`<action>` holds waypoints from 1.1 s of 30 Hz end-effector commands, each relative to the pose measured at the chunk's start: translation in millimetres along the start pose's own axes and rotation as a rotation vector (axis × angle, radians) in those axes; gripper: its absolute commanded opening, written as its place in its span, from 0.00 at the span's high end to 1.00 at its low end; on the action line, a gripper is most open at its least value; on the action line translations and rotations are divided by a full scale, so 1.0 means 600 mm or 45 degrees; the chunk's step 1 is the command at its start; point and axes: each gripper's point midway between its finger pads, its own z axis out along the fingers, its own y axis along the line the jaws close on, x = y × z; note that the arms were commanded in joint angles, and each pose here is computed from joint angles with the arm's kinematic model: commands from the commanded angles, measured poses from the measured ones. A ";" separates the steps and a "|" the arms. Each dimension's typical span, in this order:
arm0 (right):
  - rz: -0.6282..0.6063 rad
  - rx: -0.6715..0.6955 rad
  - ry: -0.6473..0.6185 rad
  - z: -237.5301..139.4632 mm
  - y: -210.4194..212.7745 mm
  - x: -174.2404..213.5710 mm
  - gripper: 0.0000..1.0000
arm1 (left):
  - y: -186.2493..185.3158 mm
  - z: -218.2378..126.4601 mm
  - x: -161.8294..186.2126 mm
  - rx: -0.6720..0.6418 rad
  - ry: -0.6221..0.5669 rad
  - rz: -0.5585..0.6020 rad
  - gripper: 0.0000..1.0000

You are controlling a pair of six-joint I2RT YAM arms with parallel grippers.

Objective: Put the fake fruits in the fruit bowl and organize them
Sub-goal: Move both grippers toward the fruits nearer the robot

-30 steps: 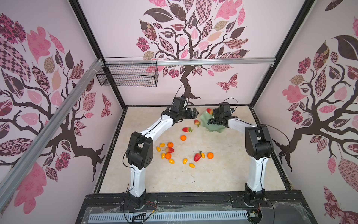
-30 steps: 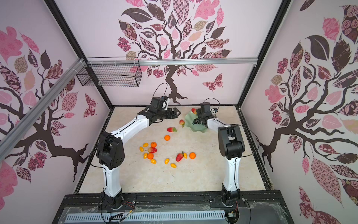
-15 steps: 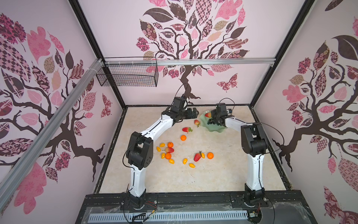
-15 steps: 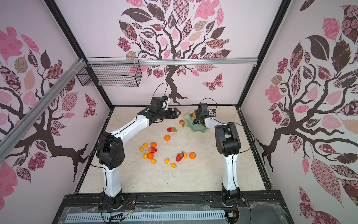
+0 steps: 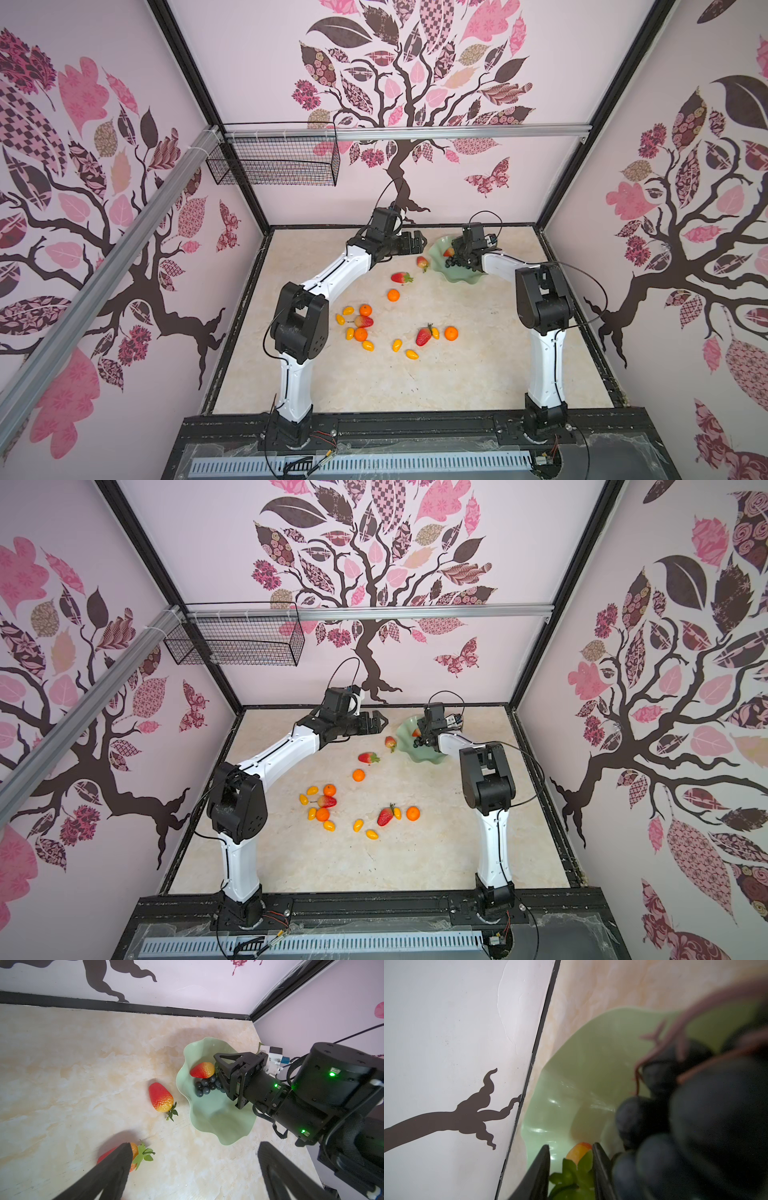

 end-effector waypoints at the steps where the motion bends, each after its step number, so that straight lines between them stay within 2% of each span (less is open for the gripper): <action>1: -0.110 -0.025 -0.064 -0.050 0.038 -0.026 0.57 | -0.027 -0.027 -0.027 0.027 -0.055 0.030 0.01; 8: -0.292 -0.088 -0.098 -0.128 0.067 -0.044 0.54 | -0.044 -0.064 -0.018 0.037 -0.048 0.038 0.01; 15: -0.566 -0.063 -0.018 -0.193 0.035 -0.024 0.59 | -0.033 -0.107 0.045 0.047 0.023 0.032 0.01; 20: -0.793 -0.055 0.118 -0.239 -0.006 0.024 0.60 | -0.036 -0.132 0.102 0.092 0.115 0.023 0.01; 24: -0.963 -0.123 0.266 -0.282 -0.026 0.078 0.59 | -0.039 -0.152 0.143 0.113 0.168 0.012 0.01; 30: -1.095 -0.077 0.481 -0.331 -0.084 0.170 0.60 | -0.051 -0.180 0.221 0.039 0.258 0.037 0.01; 33: -1.075 -0.012 0.604 -0.351 -0.120 0.214 0.61 | -0.058 -0.188 0.273 0.028 0.301 0.037 0.01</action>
